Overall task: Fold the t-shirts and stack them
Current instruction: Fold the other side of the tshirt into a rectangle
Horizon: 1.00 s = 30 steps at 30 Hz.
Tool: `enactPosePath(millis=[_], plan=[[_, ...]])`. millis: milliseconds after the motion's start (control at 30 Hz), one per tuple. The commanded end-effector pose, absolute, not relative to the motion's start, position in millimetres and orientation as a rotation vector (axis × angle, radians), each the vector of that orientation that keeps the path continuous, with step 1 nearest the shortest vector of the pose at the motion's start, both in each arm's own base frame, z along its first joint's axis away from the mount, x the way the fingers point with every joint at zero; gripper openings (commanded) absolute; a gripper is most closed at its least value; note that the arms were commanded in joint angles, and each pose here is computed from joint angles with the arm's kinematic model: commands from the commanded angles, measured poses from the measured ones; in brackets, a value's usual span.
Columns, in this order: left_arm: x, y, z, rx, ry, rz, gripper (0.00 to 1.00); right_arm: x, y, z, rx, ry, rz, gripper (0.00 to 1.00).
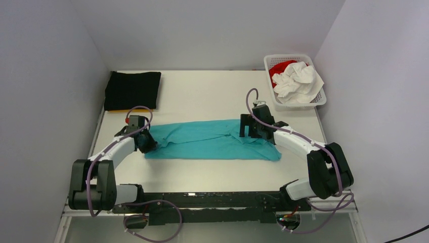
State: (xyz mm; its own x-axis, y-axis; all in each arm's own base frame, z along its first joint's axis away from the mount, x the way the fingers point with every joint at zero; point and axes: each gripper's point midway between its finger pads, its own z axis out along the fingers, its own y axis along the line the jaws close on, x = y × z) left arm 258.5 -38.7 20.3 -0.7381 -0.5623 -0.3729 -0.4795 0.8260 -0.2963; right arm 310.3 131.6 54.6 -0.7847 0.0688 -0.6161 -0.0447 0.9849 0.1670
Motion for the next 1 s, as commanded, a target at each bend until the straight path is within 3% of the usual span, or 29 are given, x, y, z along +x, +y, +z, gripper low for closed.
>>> enactPosePath(millis=[0, 400, 700, 967], plan=[[271.2, -36.9, 28.4, -0.754, 2.520, -0.253, 0.02, 325.0, 131.1, 66.2, 0.022, 2.412, 0.210, 1.00], [299.1, -12.0, 80.6, -0.743, 2.372, -0.125, 0.00, 320.1, 123.5, 55.6, 0.031, 2.441, 0.157, 1.00], [316.0, 27.6, 87.4, -0.847, 2.315, 0.001, 0.00, 315.5, 125.0, 54.0, 0.013, 2.452, 0.174, 1.00], [322.5, 8.3, 72.5, -0.810, 2.384, -0.165, 0.01, 317.5, 116.7, 68.1, 0.053, 2.410, 0.135, 1.00]])
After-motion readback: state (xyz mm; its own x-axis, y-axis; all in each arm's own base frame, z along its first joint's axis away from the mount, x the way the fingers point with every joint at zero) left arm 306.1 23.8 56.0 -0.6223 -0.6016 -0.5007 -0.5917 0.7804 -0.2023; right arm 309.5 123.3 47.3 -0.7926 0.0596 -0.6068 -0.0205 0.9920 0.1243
